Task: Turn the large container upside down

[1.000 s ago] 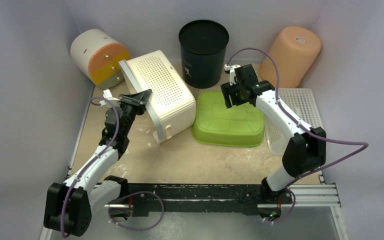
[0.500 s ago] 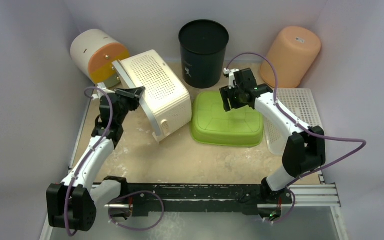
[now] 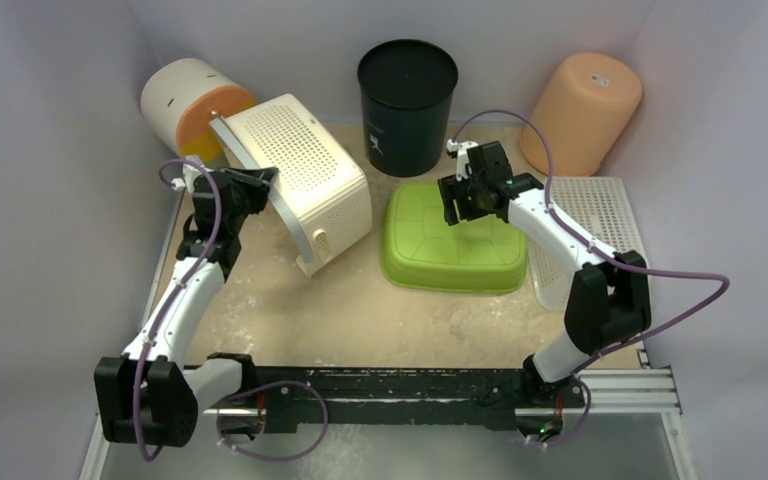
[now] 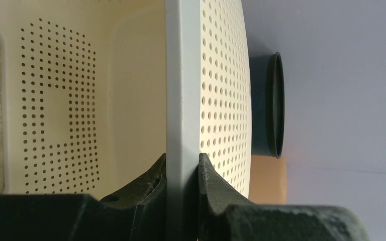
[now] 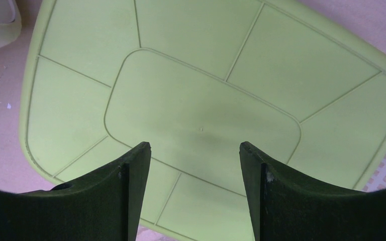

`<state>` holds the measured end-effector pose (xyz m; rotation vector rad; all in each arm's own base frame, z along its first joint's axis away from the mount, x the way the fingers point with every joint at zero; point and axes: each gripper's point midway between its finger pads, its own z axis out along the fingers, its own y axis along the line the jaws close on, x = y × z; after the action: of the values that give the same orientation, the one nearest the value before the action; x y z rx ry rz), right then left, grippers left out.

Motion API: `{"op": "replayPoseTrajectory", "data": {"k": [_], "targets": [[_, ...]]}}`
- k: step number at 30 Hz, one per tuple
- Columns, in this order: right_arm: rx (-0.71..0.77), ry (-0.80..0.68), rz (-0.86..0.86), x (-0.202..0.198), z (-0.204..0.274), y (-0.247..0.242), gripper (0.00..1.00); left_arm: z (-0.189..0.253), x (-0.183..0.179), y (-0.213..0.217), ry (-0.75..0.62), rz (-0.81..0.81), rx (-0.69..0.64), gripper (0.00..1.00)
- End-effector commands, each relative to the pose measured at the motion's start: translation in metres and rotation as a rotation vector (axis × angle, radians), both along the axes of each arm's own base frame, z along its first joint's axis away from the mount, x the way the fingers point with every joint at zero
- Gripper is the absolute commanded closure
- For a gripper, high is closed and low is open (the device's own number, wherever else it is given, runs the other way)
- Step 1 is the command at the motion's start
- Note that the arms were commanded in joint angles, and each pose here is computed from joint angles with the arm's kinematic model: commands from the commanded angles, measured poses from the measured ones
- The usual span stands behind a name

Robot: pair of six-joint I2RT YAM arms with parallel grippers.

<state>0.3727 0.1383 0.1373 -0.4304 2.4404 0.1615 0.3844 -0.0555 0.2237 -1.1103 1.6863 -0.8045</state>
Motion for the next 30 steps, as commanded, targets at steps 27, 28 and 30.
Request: {"op": "replayPoseTrajectory", "data": {"k": [27,28,30], "targets": [[0.044,-0.025,-0.011,0.012,0.005,-0.001,0.32,0.152,-0.004,-0.144,-0.697,-0.643,-0.602,1.0],[0.044,-0.024,-0.011,0.012,0.005,-0.001,0.32,0.166,-0.011,-0.145,-0.764,-0.668,-0.658,1.0],[0.047,-0.023,-0.011,0.012,0.004,-0.001,0.32,0.176,-0.021,-0.14,-0.847,-0.696,-0.763,1.0]]}}
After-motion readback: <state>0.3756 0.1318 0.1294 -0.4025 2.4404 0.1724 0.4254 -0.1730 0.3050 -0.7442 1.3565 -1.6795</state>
